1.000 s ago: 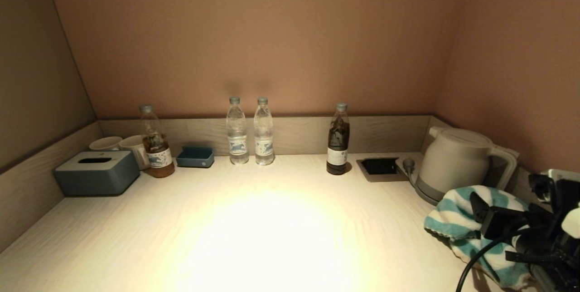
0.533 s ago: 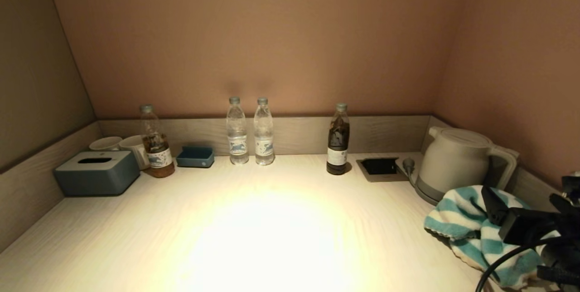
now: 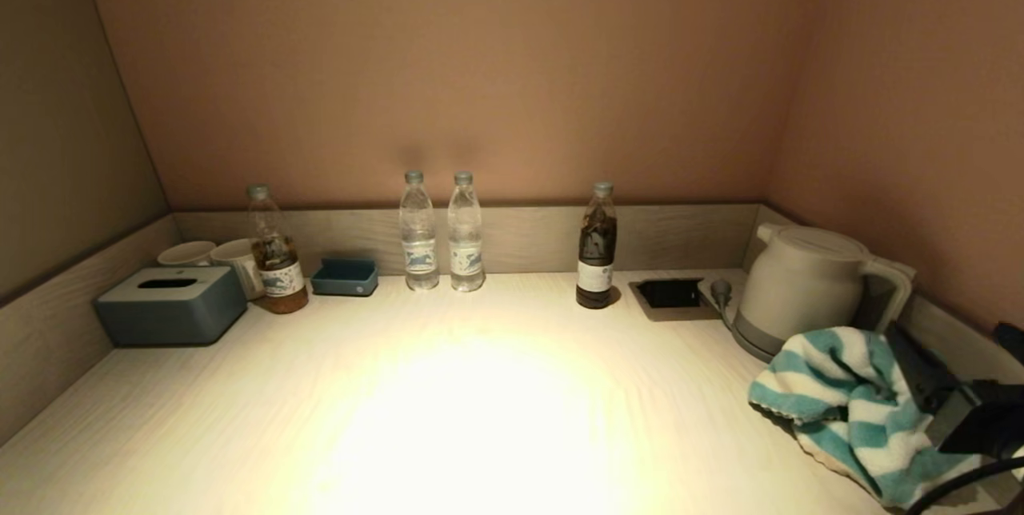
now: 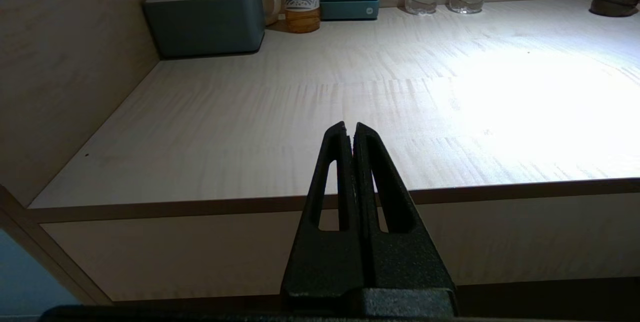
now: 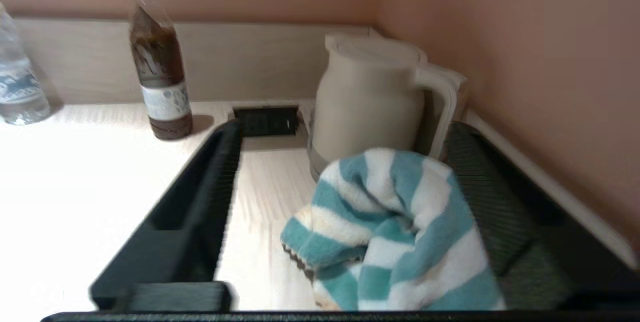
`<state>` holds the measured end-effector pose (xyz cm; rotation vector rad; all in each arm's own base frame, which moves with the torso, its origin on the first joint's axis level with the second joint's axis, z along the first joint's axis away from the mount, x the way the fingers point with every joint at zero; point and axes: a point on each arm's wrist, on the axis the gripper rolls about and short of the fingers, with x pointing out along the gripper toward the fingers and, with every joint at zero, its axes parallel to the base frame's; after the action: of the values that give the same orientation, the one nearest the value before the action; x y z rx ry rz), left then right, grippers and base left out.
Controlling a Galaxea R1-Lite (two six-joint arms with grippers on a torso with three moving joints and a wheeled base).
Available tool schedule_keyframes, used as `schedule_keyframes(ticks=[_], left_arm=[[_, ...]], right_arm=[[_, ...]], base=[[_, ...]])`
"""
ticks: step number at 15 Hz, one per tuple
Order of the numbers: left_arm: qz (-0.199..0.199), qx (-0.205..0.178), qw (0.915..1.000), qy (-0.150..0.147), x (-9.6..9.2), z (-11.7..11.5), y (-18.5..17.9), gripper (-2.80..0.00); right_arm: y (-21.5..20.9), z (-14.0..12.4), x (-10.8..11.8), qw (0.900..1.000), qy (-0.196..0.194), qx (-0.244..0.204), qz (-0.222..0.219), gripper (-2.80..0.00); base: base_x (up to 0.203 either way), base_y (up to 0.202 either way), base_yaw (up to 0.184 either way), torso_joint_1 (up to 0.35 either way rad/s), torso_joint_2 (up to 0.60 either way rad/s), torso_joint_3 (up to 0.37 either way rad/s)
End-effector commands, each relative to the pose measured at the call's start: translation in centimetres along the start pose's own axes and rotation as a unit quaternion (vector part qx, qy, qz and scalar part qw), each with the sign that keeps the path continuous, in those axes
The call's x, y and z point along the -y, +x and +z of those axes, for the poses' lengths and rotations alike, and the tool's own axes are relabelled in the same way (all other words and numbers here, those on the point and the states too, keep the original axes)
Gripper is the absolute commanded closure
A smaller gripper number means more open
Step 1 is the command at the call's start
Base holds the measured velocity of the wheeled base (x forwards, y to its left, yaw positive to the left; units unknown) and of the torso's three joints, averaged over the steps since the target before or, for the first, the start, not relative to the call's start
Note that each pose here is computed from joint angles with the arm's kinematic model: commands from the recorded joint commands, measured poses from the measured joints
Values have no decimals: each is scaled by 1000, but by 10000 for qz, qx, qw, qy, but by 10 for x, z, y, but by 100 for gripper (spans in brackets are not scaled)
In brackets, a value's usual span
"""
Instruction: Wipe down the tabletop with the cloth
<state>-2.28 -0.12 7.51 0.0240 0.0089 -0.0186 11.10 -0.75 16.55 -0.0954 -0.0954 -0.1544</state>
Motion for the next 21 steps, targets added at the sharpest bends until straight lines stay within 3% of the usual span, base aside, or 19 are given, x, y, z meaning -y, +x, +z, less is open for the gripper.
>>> schedule_keyframes(ticks=[1,6,13,17,21], left_arm=[[1,0,10000,1,0,0,0,0],[1,0,10000,1,0,0,0,0],[1,0,10000,9,0,0,0,0],[1,0,10000,1,0,0,0,0],[1,0,10000,1,0,0,0,0]], right_arm=[[-18,3,2,9990,-73,-416,122,0],[-31,18,5,9988,-73,-458,135,0],[-55,39,10,10000,-11,-67,22,0],[-80,52,15,9992,122,214,-316,0],[-102,48,18,9979,146,282,-567,0]], base=[[0,0,0,0,0,0],[0,0,0,0,0,0],[0,0,0,0,0,0],[0,0,0,0,0,0],[0,0,0,0,0,0]])
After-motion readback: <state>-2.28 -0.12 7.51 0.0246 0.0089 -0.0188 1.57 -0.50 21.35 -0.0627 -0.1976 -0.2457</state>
